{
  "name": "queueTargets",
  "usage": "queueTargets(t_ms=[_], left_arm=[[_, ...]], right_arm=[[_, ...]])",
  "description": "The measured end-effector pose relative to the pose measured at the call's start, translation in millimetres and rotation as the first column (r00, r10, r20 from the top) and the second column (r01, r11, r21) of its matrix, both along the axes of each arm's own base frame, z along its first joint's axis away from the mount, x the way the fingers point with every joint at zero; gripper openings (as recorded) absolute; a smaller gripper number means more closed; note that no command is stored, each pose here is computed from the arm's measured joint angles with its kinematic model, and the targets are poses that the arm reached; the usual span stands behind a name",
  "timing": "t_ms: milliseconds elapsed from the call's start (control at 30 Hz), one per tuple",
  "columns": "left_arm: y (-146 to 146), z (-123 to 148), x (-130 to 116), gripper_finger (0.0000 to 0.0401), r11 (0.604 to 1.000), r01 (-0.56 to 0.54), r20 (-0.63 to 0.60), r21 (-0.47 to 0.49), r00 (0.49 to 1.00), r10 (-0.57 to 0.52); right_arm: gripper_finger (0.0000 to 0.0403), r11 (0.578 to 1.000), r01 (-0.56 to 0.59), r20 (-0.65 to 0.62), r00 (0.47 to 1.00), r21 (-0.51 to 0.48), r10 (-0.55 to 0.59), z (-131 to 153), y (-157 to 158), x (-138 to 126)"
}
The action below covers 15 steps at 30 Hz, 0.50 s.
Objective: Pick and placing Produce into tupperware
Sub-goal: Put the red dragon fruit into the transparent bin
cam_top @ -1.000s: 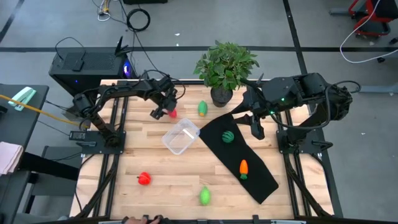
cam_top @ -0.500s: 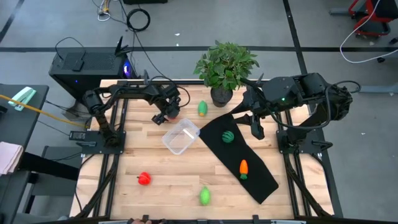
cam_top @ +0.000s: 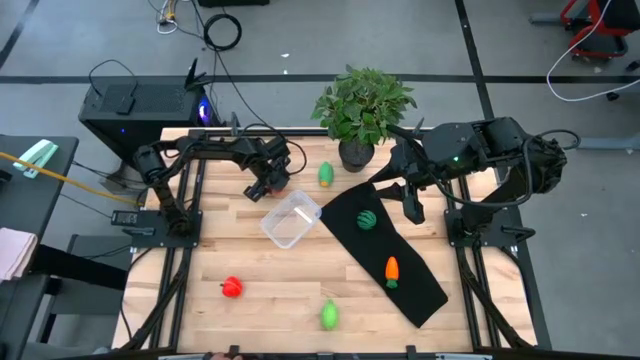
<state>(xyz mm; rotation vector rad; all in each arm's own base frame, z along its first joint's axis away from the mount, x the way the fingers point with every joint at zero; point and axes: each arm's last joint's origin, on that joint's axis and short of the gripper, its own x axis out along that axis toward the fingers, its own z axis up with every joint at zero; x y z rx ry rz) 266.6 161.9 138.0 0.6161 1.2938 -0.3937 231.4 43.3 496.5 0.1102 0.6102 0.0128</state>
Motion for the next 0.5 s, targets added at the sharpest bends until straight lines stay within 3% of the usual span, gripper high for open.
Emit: queueTargets(t_ms=[300, 500], left_arm=[[10.4, 23.6, 15.4, 0.0263, 0.99, -0.127, 0.044, 0.06, 0.991, 0.125], [18.2, 56.1, 28.4, 0.0232, 0.981, -0.188, 0.08, 0.048, 0.98, 0.184]], right_arm=[[0.0155, 1.0, 0.0, 0.001, 1.0, 0.0, 0.0, 0.1, 0.0, 0.0], [0.0155, 1.0, -0.001, 0.0, 1.0, -0.002, 0.001, 0.0, 0.0, 0.0]])
